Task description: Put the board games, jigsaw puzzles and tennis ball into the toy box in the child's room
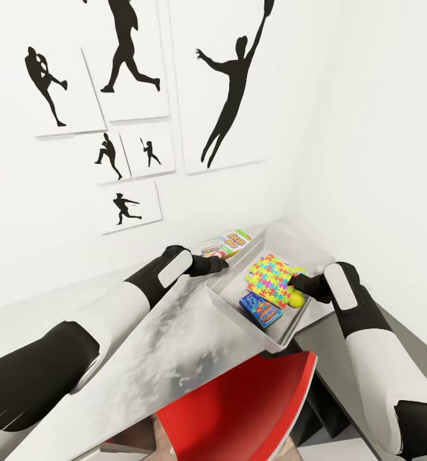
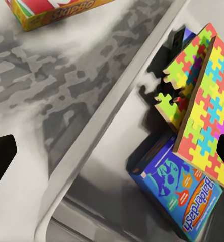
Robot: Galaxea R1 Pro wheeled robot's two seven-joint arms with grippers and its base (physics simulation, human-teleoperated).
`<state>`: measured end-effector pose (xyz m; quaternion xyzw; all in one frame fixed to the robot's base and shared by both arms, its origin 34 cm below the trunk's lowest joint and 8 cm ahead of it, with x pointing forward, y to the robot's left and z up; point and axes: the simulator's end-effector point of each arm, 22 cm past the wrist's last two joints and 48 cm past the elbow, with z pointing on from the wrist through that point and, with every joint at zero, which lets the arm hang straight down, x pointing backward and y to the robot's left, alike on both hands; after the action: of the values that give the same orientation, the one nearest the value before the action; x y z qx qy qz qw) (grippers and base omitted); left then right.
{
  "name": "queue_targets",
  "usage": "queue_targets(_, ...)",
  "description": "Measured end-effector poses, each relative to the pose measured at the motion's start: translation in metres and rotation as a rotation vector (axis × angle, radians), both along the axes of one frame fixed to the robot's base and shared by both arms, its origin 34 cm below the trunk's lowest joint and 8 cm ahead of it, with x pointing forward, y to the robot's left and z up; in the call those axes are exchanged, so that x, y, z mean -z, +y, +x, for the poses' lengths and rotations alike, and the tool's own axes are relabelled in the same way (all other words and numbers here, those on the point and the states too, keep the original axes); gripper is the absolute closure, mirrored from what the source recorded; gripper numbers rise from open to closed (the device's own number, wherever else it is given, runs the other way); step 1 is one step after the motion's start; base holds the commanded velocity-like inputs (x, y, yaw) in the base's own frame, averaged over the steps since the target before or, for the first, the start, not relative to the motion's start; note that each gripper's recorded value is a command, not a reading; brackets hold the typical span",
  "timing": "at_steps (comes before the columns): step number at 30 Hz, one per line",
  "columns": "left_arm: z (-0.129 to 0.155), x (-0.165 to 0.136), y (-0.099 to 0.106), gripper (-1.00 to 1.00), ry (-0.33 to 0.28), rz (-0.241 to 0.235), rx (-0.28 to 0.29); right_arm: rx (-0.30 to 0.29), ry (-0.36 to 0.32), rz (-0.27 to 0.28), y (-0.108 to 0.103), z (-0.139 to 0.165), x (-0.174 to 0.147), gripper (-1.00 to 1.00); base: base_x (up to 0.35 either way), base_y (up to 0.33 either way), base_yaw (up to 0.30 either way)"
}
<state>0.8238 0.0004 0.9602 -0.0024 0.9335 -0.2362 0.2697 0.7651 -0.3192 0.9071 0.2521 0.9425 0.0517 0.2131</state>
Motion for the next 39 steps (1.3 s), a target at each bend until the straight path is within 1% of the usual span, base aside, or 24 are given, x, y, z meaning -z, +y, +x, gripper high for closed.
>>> queue_targets(9, -0.002, 0.006, 0.003, -1.00, 0.013, 0.003, -0.004, 0.000, 0.001, 0.000, 0.000, 0.000, 0.000, -1.00, 0.000, 0.000, 0.000)
queue_targets(19, -0.007, 0.016, 0.007, -1.00, 0.038, -0.009, -0.003, 0.000, 0.001, -0.001, -0.001, 0.000, 0.000, -1.00, 0.000, 0.000, 0.000)
queue_targets(39, -0.008, 0.019, 0.007, -1.00, 0.043, -0.012, -0.003, 0.003, 0.001, -0.003, -0.005, -0.001, 0.000, -1.00, 0.000, 0.000, 0.000)
